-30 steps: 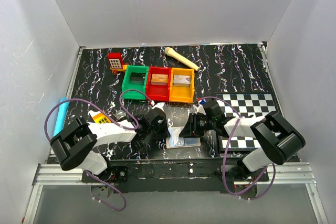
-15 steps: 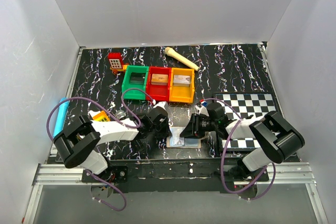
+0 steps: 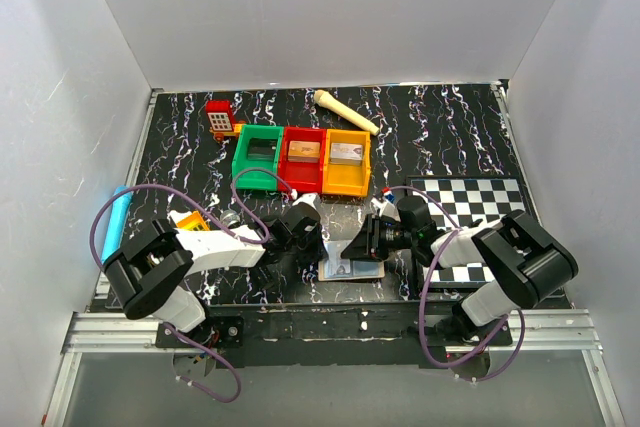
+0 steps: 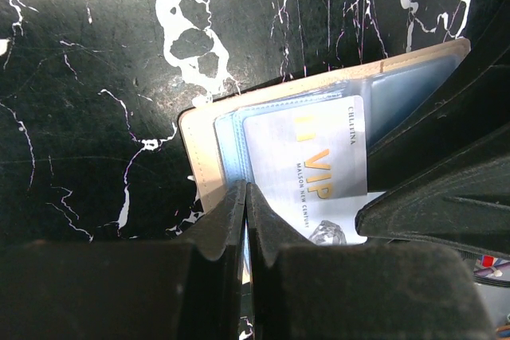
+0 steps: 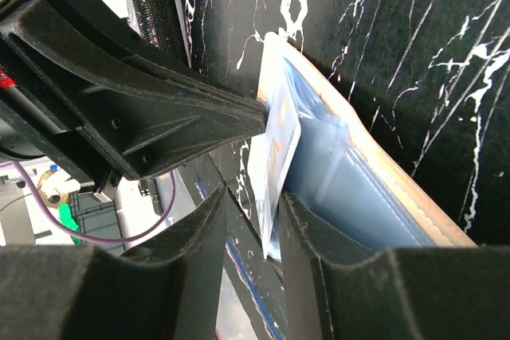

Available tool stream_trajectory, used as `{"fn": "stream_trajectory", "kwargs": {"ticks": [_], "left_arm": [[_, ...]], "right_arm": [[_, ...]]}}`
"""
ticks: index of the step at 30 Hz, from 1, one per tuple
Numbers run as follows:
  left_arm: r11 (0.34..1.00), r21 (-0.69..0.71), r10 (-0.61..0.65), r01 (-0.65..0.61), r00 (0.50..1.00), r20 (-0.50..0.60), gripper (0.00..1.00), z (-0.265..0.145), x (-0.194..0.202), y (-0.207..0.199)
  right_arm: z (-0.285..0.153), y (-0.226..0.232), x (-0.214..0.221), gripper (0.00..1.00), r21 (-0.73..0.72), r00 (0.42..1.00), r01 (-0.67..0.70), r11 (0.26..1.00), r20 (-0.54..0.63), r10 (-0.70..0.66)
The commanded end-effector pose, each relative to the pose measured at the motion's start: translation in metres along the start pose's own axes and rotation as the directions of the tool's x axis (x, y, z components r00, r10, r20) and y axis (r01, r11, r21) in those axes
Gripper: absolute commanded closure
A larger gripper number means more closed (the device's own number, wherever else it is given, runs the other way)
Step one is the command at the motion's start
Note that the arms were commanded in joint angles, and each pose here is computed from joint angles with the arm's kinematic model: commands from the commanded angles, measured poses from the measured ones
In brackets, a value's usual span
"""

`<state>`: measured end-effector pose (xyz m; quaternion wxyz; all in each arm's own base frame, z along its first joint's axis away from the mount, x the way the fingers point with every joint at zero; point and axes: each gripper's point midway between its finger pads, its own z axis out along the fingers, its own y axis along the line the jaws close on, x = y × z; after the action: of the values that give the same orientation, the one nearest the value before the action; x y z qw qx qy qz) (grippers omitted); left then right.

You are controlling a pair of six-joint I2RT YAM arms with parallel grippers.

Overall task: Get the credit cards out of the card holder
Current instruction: Remove the credit card from the card holder.

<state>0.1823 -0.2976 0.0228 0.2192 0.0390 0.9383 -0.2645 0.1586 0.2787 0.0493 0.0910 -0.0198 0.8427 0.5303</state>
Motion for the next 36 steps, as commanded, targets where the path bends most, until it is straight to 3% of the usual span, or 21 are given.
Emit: {"fn": "stream_trajectory", "kwargs": {"ticks": [1,19,36], "left_arm": [[1.000,-0.028,0.008,-0.009,0.999,-0.032,1.00,0.005,0.008,0.009],[0.997,0.059,0.048,-0.045,0.998,-0.052,1.00,0.006,0.011,-0.006],[1.000,-0.008,0.004,-0.004,0.999,-0.039,1.00,0.003,0.011,0.007]], "right_arm": [[0.003,0.015,-0.007,0.61,-0.063,0.999,0.038,0.997,0.001,-0.038],[0.015,0.015,-0.011,0.60,-0.064,0.999,0.016,0.998,-0.030,-0.018],[0.001,0.009,-0.009,0.63,-0.017,0.999,0.034,0.999,-0.023,-0.035]]}}
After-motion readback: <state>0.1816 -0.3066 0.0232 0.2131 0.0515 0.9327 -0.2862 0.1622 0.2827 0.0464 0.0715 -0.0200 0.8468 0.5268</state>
